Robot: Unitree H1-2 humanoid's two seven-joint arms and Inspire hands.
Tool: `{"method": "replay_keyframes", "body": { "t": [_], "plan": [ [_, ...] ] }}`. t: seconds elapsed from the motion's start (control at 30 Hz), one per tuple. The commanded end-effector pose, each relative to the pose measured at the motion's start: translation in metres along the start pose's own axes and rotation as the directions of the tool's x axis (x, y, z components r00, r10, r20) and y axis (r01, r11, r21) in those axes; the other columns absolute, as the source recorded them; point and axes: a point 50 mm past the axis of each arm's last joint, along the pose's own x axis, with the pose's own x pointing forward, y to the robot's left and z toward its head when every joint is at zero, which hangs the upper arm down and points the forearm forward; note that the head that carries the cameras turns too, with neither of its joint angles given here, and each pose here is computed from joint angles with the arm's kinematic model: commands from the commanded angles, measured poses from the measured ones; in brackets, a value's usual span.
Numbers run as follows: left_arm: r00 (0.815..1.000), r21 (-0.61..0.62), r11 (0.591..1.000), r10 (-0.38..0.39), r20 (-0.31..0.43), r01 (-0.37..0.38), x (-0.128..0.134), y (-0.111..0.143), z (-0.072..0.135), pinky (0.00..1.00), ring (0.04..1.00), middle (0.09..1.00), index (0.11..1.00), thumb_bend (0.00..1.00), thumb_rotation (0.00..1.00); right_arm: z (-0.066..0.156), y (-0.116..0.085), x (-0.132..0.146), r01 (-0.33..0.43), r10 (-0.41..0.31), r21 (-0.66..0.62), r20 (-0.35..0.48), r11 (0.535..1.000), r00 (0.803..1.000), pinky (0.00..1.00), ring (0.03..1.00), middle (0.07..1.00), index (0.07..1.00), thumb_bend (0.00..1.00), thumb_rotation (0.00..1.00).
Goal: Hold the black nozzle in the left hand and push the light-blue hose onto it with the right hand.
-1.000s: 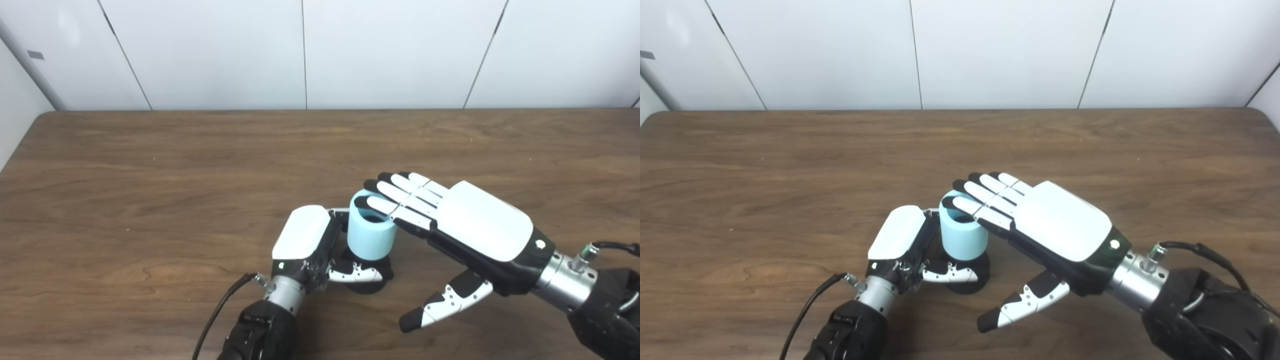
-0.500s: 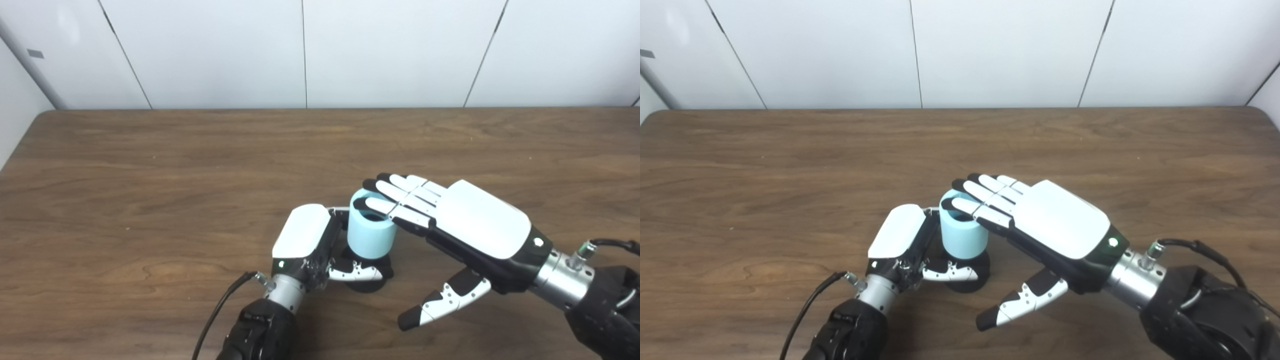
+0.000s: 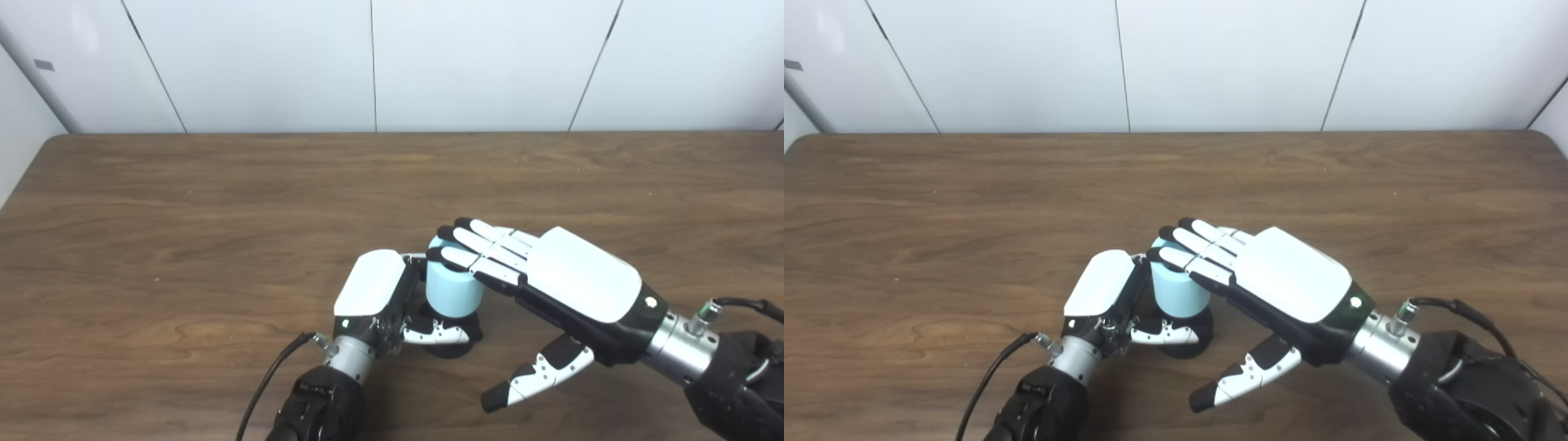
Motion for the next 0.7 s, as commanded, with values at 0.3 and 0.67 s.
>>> {"method": "replay_keyframes", "body": {
  "t": [0.3,0.67],
  "plan": [
    [0.998,0.029,0.998,-0.053,-0.046,0.054,-0.003,-0.006,-0.006,0.69,0.631,0.504,0.478,0.52,0.0,-0.001,0.002,0.003,-0.02,0.02,-0.03,0.011,0.999,1.0,0.9,0.957,0.966,0.932,0.67,0.82],
    [0.998,0.032,0.998,-0.048,-0.042,0.049,-0.003,-0.005,-0.004,0.69,0.631,0.512,0.473,0.52,0.0,-0.004,0.012,0.003,-0.061,0.061,-0.006,0.004,0.998,0.998,0.89,0.963,0.933,0.911,0.66,0.82]
  ]
}}
